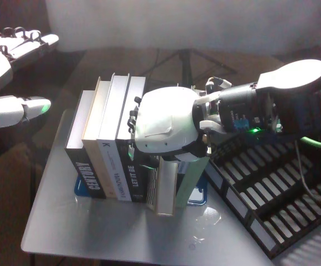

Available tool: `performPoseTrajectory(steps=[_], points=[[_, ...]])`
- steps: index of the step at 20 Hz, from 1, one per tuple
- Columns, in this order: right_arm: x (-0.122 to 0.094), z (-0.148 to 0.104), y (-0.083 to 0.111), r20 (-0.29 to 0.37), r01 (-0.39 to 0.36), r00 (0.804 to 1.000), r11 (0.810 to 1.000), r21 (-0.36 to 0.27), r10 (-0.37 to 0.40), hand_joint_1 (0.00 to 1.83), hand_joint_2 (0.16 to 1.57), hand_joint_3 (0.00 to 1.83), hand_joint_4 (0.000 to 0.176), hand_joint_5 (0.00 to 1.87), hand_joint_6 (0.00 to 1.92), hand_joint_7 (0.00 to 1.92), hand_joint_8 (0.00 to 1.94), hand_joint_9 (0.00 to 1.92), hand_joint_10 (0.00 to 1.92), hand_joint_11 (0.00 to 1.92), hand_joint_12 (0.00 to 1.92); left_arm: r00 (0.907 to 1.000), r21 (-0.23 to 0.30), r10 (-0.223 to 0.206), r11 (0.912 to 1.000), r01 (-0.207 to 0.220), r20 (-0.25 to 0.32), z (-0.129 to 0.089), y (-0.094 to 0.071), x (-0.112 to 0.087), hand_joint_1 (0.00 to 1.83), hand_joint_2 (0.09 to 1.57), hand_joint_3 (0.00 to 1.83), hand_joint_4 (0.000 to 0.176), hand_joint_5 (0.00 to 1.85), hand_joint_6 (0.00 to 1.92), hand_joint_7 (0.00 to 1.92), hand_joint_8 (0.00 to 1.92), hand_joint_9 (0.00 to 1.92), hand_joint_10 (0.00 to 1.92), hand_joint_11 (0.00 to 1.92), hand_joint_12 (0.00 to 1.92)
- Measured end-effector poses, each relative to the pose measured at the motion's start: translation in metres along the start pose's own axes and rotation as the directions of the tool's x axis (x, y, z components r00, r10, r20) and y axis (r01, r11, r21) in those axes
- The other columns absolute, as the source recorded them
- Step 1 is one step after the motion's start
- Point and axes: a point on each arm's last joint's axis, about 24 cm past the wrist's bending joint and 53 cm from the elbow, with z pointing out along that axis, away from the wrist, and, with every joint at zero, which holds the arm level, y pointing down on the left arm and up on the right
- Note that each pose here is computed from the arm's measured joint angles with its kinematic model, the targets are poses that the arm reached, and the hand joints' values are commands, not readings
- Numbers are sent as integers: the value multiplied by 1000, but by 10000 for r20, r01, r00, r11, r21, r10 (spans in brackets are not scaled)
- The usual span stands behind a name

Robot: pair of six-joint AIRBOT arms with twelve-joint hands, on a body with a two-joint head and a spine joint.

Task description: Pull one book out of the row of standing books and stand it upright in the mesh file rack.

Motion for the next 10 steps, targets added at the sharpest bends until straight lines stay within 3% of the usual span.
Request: performPoseTrajectory(steps=[1, 2, 3, 4, 6, 8, 9, 10], points=[[0, 0, 0, 0, 4, 10000, 10000, 0, -4, 1204, 1129, 2, 0, 919, 1057, 934, 625, 802, 1059, 539, 1685, 10000, 0, 0, 10000, 0, 0, 0, 0, 0, 503, 1271, 1, 130, 41, 3, 0, 0, 3, 1, 0, 1408], [0, 0, 0, 0, 4, 10000, 10000, 8, -4, 1253, 1015, 0, 0, 693, 767, 839, 439, 725, 917, 442, 1677, 10000, -5, -11, 10000, 11, -1, 0, 0, 0, 514, 1270, 0, 134, 48, 2, 0, 0, 12, 5, 0, 1478], [0, 0, 1, 2, -4, 10000, 10000, -8, 4, 1182, 985, 0, 0, 440, 587, 625, 265, 474, 929, 220, 1726, 10000, -9, -33, 10000, 33, -7, 0, 0, 1, 520, 1268, 0, 136, 53, 0, 0, 0, 2, 0, 0, 1414], [1, 0, 0, -22, 95, 10000, 10000, 23, -95, 1132, 945, 0, 0, 343, 508, 534, 152, 356, 932, 107, 1740, 10000, -1, -42, 10000, 42, -27, -1, 0, 2, 510, 1268, 0, 140, 43, 6, 0, 0, 0, 0, 0, 1283], [1, -1, -2, -44, 125, 9999, 9998, 137, -124, 1040, 919, 0, 0, 81, 431, 285, 13, 63, 923, 3, 1658, 10000, -1, -43, 10000, 43, -38, -1, 0, 3, 503, 1272, 1, 133, 36, 12, 0, 0, 0, 0, 0, 1017], [2, -7, -7, -88, 220, 9997, 9993, 304, -217, 964, 886, 0, 0, 2, 121, 32, 2, 2, 342, 0, 1044, 10000, -28, -22, 10000, 22, -49, -2, 1, 3, 519, 1274, 1, 129, 33, 10, 0, 0, 0, 0, 0, 970], [2, -10, -10, -83, 210, 9998, 9991, 369, -207, 915, 889, 0, 0, 0, 23, 6, 0, 0, 79, 0, 587, 10000, -52, -26, 10000, 26, -68, -2, 2, 3, 513, 1277, 1, 133, 37, 3, 0, 0, 0, 0, 0, 1050], [2, -12, -13, -78, 204, 9998, 9987, 472, -201, 867, 857, 0, 0, 0, 4, 0, 0, 0, 15, 0, 117, 10000, -40, -26, 10000, 26, -58, -2, 2, 3, 498, 1275, 0, 142, 38, 1, 12, 0, 3, 1, 0, 1152]])
